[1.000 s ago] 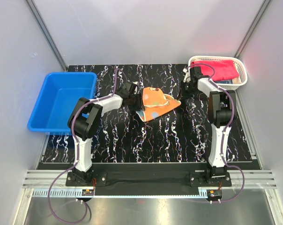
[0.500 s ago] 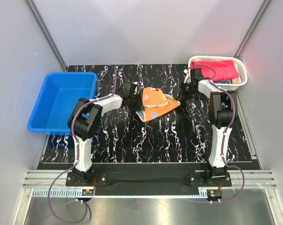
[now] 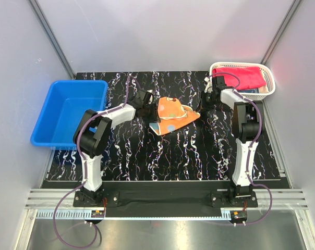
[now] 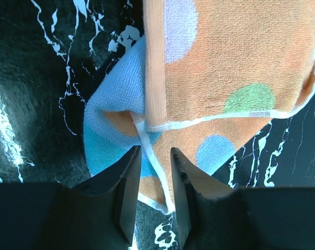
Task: Fold and stack the towels
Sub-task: Flatten out the crumpled towel
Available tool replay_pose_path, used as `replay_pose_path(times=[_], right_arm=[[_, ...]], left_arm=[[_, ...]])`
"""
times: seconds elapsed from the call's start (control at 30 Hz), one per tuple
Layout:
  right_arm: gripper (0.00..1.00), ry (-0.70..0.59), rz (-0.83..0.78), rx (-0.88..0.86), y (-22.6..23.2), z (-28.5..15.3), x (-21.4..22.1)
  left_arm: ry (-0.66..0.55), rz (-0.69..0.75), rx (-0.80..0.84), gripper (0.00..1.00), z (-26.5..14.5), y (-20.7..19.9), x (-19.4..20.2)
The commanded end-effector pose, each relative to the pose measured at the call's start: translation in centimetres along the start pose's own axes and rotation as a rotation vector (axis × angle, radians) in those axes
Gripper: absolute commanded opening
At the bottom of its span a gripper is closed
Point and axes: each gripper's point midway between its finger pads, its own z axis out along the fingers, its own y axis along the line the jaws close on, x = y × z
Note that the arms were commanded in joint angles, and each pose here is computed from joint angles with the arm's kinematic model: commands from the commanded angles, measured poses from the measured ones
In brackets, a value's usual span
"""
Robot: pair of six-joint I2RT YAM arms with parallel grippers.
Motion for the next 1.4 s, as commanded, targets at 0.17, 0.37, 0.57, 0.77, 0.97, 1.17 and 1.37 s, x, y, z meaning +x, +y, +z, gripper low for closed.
replay_pose_path(times=[0.17, 0.37, 0.57, 0.77, 0.97, 1.17, 1.37], right_arm=[[0.00, 0.022, 0.004, 0.022, -0.2, -0.4, 0.9], [0.00, 0.024, 0.009, 0.016, -0.2, -0.3, 1.1], [0.00, 0.027, 0.006, 0.018, -0.2, -0.4, 1.2], [0.00, 0.005, 0.015, 0.056, -0.3, -1.5, 0.4], [0.00, -0.147, 0.022, 0.067, 2.8, -8.0, -3.4], [0.00, -0.340, 0.002, 0.084, 6.5, -17.9, -5.3], [0.00, -0.593, -0.062, -0.033, 12.5, -30.0, -3.9]], left_arm=[[-0.035, -0.027, -0.025, 0.35, 0.1, 0.0, -1.4], [-0.036, -0.018, 0.054, 0.36, 0.9, -1.1, -1.5], [-0.018, -0.032, 0.061, 0.23, 1.6, -1.2, -1.2], [-0.033, -0.013, 0.076, 0.00, 0.3, -2.2, -2.4], [-0.126, 0.103, 0.144, 0.00, -6.0, -6.1, -6.3], [-0.236, 0.219, 0.303, 0.00, -15.4, -11.1, -7.9], [-0.434, 0.431, 0.526, 0.00, -27.9, -16.2, -5.8]])
